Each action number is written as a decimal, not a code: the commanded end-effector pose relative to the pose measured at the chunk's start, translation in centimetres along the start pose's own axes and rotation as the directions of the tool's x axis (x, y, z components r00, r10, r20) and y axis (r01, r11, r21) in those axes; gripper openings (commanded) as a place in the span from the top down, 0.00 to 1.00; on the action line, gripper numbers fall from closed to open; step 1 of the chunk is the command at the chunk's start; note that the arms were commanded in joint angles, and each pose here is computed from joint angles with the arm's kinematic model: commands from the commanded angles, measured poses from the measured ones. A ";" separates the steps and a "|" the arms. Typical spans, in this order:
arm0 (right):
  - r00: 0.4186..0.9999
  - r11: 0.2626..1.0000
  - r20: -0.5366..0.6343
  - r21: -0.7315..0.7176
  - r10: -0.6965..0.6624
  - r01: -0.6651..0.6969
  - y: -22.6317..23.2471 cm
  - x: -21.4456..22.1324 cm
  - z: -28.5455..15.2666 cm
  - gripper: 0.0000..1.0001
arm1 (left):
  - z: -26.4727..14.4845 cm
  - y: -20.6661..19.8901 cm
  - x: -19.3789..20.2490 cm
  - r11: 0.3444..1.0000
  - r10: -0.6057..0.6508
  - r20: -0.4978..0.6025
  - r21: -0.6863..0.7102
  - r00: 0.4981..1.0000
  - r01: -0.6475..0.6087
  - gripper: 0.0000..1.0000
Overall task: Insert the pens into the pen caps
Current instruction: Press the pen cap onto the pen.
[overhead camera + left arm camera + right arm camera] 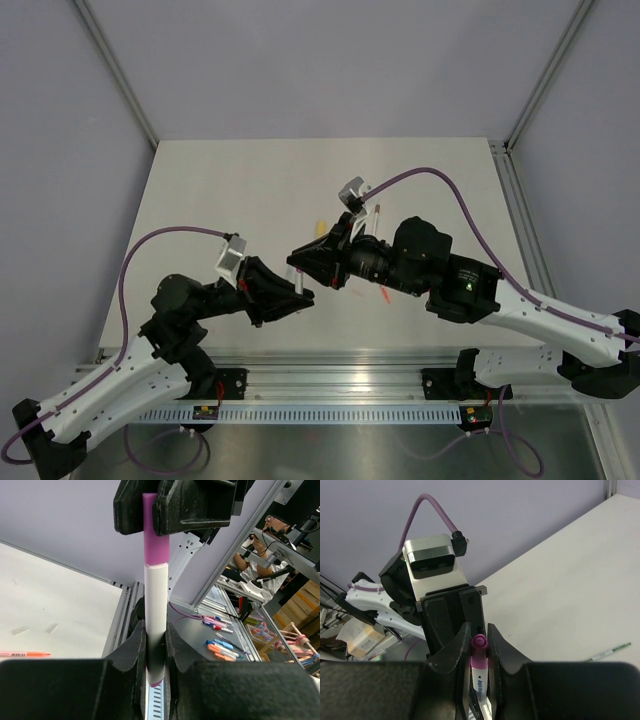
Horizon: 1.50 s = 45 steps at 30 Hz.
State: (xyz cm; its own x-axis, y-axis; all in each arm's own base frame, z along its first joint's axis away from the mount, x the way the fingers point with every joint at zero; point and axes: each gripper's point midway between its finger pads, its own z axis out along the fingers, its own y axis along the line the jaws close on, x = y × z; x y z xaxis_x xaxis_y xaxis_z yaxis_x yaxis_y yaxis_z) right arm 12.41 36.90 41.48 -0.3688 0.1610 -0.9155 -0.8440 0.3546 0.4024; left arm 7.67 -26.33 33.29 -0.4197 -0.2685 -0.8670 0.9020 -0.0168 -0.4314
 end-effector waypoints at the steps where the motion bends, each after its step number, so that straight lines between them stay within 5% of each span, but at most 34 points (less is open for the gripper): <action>1: 0.999 0.999 -0.032 0.031 -0.009 0.010 -0.3 -0.6 -0.5 0.94 | 0.3 -1.2 -2.3 0.996 0.079 0.060 0.031 0.995 -0.081 1.00; 9: 0.982 0.997 -0.187 0.063 -0.026 0.039 -1.3 2.8 0.0 1.00 | 0.5 -1.0 -2.5 0.996 0.086 0.054 0.019 0.995 -0.088 1.00; 18: 0.981 0.999 -0.188 -0.013 0.044 -0.048 -1.4 7.1 -0.7 1.00 | 0.8 -2.5 -5.0 0.992 0.114 0.089 0.035 0.990 -0.117 1.00; 29: 0.901 0.991 -0.412 0.027 0.133 -0.134 -1.3 16.3 -3.2 1.00 | 1.0 -3.2 -6.8 0.984 0.175 0.056 0.006 0.983 -0.175 1.00; 32: 0.939 0.990 -0.314 0.025 0.141 -0.140 -1.0 13.6 -4.1 1.00 | 1.1 -2.9 -6.8 0.985 0.171 0.065 -0.006 0.983 -0.171 1.00; 36: 0.903 0.986 -0.396 0.086 0.165 -0.142 -0.1 19.2 -3.8 1.00 | 1.1 -3.2 -7.3 0.982 0.187 0.058 0.004 0.981 -0.188 1.00; 39: 0.942 0.987 -0.297 0.037 0.160 -0.156 1.0 15.3 -4.3 1.00 | 0.9 -2.6 -7.7 0.986 0.168 0.079 0.000 0.983 -0.168 1.00; 42: 0.872 0.978 -0.445 0.135 0.204 -0.159 0.4 22.5 -4.9 1.00 | 0.6 -2.6 -8.2 0.983 0.184 0.080 -0.013 0.980 -0.183 1.00; 45: 0.929 0.988 -0.340 0.105 0.146 -0.117 1.6 19.2 -4.9 1.00 | 0.6 -2.3 -8.1 0.986 0.168 0.110 -0.006 0.980 -0.169 1.00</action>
State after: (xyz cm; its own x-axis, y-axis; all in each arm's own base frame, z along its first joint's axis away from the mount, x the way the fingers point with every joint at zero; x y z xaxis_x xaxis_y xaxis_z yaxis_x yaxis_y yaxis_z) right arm 8.99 35.91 36.76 -0.5077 0.3471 -0.7885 -0.6967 0.3730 0.6128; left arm 4.80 -25.60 30.26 -0.5257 0.0526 -0.8491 0.8474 -0.0547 -0.5281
